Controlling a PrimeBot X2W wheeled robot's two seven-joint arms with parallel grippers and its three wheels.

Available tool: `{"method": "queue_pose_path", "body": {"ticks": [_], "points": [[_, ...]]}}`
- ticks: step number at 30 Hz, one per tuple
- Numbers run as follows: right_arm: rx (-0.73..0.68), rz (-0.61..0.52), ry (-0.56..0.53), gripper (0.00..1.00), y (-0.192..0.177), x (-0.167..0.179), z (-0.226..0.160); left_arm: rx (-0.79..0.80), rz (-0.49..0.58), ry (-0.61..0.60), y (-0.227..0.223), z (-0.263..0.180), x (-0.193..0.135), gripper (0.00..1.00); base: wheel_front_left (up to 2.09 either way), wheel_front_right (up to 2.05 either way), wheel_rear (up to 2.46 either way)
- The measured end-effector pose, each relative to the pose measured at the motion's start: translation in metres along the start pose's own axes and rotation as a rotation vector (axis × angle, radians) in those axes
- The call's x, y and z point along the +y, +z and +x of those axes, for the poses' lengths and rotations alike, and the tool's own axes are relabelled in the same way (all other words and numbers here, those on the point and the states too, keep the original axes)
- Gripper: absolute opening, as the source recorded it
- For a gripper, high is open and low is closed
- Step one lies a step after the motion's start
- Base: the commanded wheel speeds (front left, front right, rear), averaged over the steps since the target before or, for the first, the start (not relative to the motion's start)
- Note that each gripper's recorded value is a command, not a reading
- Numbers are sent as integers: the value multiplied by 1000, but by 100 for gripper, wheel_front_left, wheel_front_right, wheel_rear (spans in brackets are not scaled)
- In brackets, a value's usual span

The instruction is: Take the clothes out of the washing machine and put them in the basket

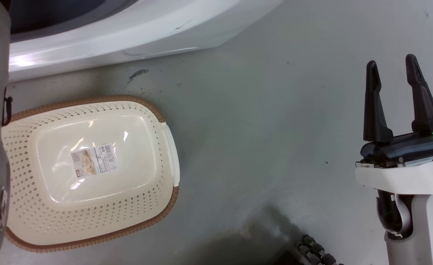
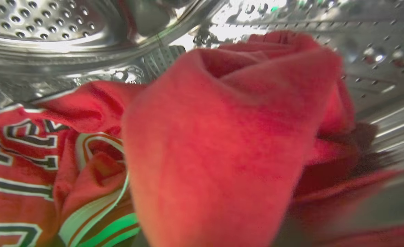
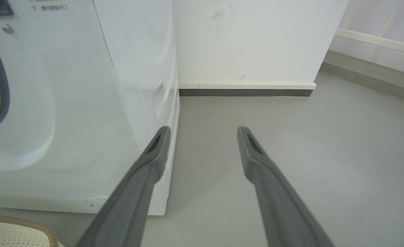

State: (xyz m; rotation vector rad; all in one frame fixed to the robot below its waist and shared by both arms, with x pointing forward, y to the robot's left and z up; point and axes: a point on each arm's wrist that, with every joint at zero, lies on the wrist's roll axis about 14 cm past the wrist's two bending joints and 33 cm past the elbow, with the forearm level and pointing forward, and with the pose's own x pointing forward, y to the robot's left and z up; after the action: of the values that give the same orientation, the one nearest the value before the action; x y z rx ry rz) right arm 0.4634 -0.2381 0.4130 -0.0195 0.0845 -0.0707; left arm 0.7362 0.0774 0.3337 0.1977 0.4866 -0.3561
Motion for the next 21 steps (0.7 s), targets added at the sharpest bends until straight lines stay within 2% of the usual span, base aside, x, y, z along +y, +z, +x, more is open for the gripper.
{"method": "queue_pose_path", "body": {"ticks": [5,21], "points": [[-27,0,14,100,11,5,-1,-46,-11,-12,4,-14,-7,0,0,0,0],[-129,-1,91,100,62,33,-34,-242,-33,-26,22,-120,-24,0,0,0,0]]}}
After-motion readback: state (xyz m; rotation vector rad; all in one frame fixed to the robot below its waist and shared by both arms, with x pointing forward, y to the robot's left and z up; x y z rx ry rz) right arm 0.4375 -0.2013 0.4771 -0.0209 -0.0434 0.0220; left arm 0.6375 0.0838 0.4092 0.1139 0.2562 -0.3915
